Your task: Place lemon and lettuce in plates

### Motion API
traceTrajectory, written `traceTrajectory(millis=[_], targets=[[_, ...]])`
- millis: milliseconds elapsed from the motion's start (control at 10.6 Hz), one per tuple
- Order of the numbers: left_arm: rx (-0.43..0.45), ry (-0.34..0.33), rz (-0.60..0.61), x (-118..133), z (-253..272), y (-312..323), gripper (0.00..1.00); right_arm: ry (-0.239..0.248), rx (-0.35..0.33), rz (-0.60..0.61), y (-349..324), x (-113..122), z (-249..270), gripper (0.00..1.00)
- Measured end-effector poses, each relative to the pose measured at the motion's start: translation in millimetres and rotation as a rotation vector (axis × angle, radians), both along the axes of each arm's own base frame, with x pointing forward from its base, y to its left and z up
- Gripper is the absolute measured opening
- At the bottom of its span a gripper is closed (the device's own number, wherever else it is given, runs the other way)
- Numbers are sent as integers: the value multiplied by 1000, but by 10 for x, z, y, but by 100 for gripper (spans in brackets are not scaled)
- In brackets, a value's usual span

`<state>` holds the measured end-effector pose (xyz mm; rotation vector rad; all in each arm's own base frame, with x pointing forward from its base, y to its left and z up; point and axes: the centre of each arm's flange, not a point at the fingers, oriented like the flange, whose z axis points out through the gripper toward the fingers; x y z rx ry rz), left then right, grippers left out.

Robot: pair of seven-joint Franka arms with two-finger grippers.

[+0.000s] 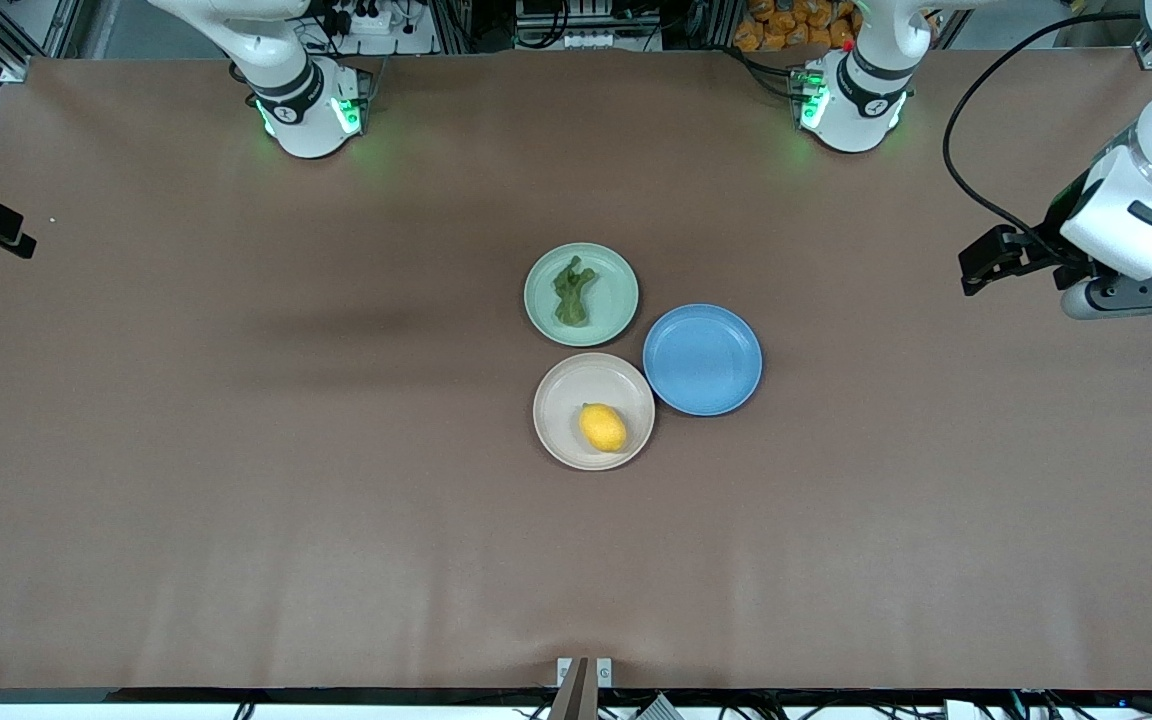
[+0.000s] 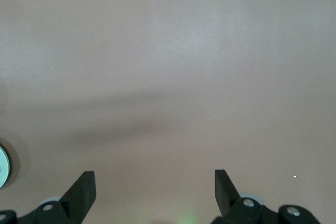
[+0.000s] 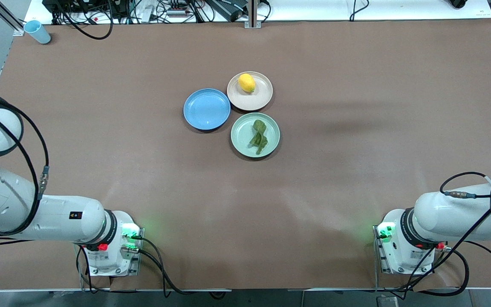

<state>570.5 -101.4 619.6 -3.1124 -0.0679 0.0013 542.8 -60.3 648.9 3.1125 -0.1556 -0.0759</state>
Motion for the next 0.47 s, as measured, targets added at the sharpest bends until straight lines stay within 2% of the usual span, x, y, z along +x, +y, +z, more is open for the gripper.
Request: traceTrajectory(millis=[472], targets=[[-1, 0, 0, 0, 0, 2, 100, -8, 1, 9, 50, 5, 38, 100]])
